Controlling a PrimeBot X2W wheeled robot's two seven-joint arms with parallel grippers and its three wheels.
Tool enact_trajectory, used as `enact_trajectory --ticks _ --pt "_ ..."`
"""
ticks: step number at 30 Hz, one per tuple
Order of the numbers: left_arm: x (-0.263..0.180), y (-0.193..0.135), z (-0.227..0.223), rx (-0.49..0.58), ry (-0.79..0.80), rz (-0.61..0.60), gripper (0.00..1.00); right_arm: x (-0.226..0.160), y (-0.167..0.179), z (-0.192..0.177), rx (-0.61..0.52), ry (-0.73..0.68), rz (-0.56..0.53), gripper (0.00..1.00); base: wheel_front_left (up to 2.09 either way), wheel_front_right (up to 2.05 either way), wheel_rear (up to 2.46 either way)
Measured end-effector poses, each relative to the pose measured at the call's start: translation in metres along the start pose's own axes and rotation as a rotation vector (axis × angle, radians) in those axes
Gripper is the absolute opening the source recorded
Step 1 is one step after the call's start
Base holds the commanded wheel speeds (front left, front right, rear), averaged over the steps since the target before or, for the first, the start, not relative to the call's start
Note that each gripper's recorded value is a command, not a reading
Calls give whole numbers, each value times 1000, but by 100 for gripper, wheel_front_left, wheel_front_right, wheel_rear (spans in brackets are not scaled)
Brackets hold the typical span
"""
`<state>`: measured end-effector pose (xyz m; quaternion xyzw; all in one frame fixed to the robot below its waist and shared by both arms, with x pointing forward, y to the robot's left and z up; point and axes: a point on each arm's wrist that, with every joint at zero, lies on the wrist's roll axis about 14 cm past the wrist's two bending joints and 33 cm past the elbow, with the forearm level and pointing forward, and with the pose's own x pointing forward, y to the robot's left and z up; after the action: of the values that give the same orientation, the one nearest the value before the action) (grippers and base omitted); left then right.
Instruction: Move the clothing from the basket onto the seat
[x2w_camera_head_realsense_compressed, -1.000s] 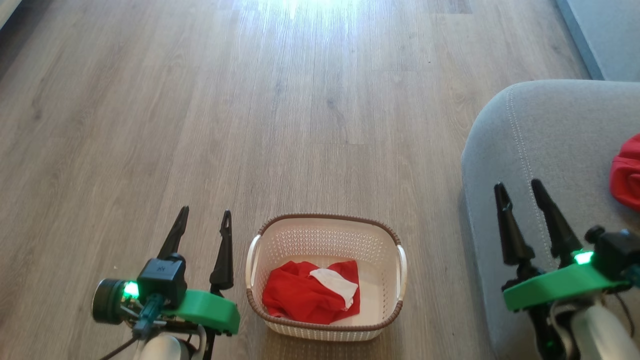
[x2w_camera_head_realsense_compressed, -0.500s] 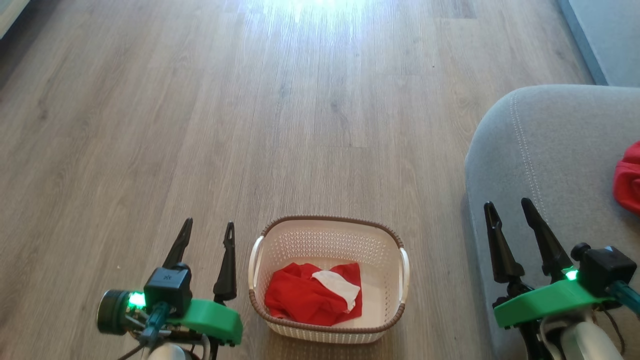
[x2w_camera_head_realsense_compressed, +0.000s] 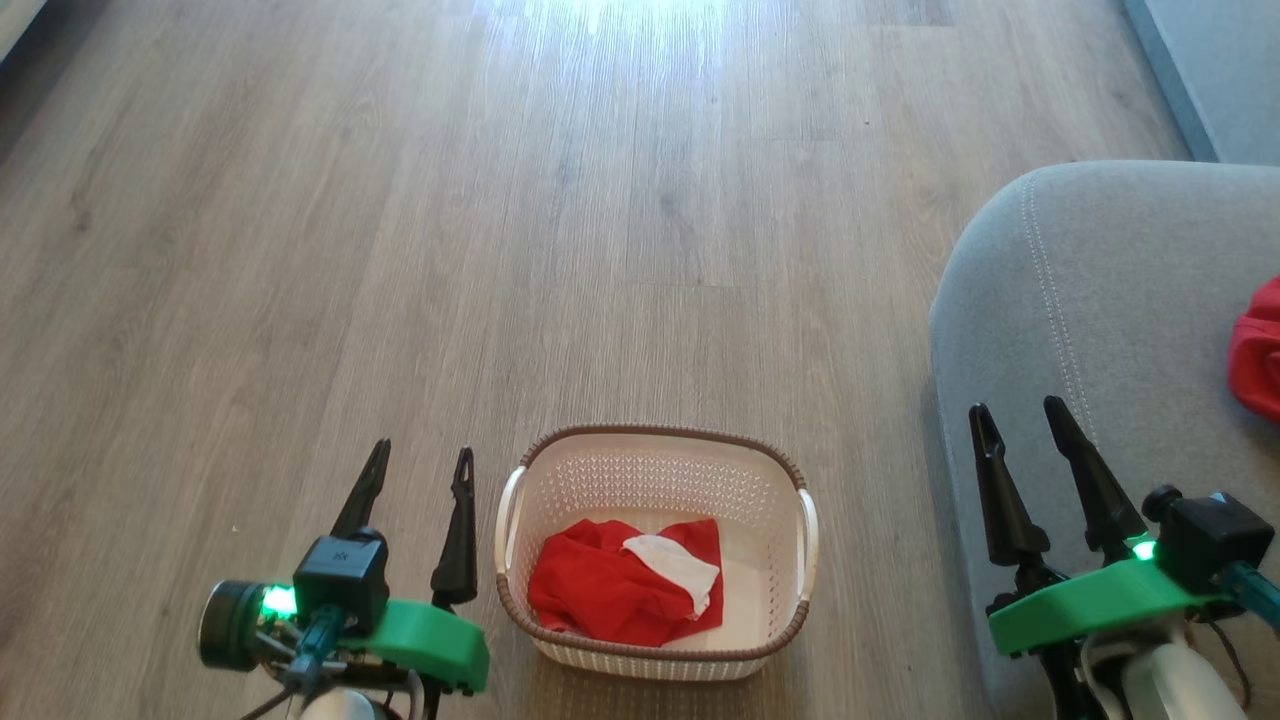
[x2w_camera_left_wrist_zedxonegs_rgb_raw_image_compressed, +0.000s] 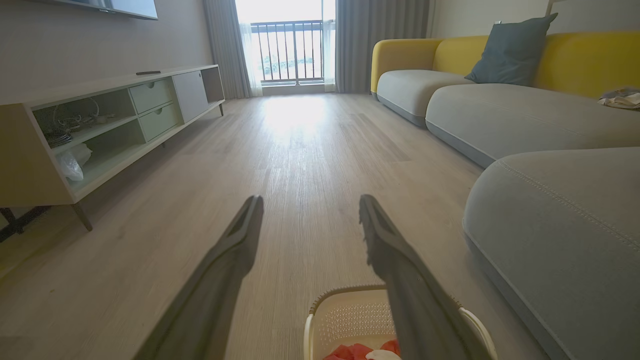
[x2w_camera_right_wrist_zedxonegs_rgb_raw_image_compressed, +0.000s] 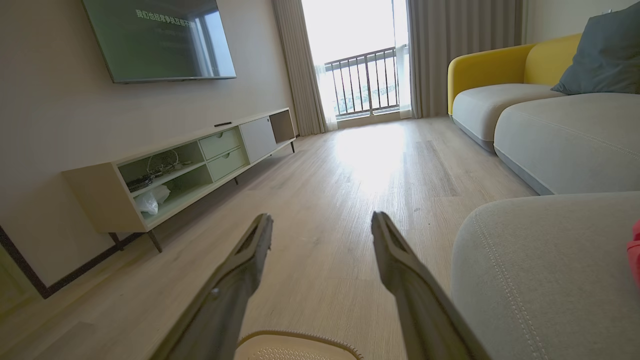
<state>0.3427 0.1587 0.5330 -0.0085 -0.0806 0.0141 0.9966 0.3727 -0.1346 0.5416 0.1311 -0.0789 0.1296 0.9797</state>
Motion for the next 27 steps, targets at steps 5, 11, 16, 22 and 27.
enact_trajectory --ticks 5,11,16,22,27 --pt "1 -2 -1 0 4 -5 100 0 -5 0 5 -3 -20 100 0 0 0" --pt "2 -2 -4 -1 13 -8 100 0 -8 -2 7 2 -29 100 0 0 0" --pt "3 -6 -11 -11 33 -24 100 -1 -13 -4 7 9 -45 100 0 0 0" --pt "6 -18 -31 -16 95 -71 100 -1 -21 -16 0 45 -66 100 0 0 0" --pt "18 -41 -70 -6 206 -184 100 9 -40 -39 -24 103 -105 100 0 0 0"
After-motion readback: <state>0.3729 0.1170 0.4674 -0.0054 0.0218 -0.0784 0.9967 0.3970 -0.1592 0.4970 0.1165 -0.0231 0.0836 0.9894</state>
